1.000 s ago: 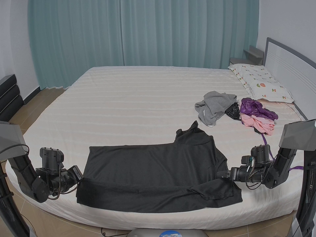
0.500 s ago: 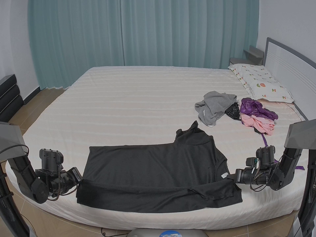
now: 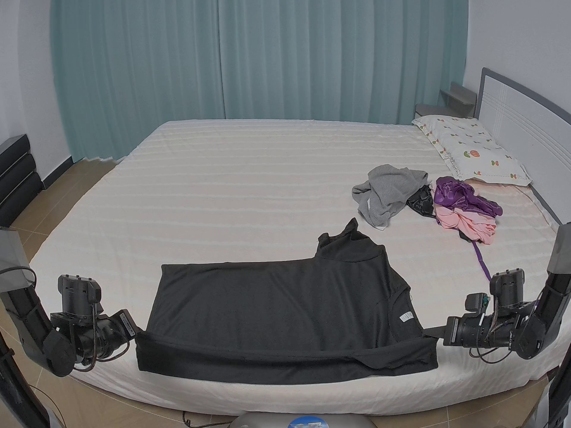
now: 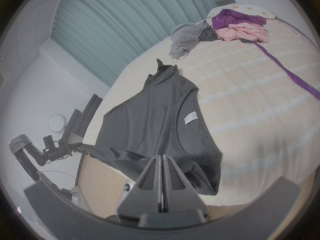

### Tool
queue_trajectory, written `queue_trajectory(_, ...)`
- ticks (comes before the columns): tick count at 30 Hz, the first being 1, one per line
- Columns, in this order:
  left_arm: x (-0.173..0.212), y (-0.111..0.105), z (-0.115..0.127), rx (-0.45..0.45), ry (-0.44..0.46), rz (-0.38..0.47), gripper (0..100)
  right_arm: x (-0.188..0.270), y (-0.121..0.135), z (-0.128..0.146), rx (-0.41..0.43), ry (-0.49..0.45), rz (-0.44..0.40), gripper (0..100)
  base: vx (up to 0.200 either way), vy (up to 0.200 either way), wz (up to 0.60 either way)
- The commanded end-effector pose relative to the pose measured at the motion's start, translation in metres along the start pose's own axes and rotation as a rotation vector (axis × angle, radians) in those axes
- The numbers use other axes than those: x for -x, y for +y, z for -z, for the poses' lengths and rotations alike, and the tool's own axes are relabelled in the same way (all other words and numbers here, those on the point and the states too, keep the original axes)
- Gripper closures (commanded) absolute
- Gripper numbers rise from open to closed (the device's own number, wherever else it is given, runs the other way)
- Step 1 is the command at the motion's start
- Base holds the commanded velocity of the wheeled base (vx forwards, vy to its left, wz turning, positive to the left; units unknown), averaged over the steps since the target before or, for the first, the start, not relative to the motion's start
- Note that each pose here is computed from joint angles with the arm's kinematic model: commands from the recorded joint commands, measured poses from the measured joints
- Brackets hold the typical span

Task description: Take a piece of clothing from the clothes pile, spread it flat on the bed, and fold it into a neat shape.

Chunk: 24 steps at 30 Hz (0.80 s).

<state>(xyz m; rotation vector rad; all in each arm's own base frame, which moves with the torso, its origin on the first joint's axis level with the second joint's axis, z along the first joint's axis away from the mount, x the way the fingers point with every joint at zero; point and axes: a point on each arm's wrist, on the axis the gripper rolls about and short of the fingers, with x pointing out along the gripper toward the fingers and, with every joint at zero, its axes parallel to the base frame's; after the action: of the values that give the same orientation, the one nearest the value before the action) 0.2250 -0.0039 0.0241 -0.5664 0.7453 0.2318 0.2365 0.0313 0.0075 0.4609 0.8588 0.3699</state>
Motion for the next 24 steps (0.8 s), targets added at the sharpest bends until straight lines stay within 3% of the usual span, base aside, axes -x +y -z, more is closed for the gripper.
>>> queue_trajectory(1, 0.016, 0.004, 0.002, -0.004, -0.020, 0.006, 100, 0.027, 0.011, 0.004, 0.022, -0.055, -0.027, 100, 0.000, 0.000, 0.00)
queue_trajectory(17, 0.033, 0.021, 0.016, -0.026, 0.017, -0.045, 100, 0.060, 0.019, 0.028, 0.032, -0.059, -0.013, 100, 0.000, 0.000, 0.00)
queue_trajectory(24, 0.035, 0.027, 0.011, -0.011, -0.005, -0.061, 100, 0.064, 0.020, 0.031, 0.027, -0.044, -0.007, 100, 0.000, 0.000, 0.00)
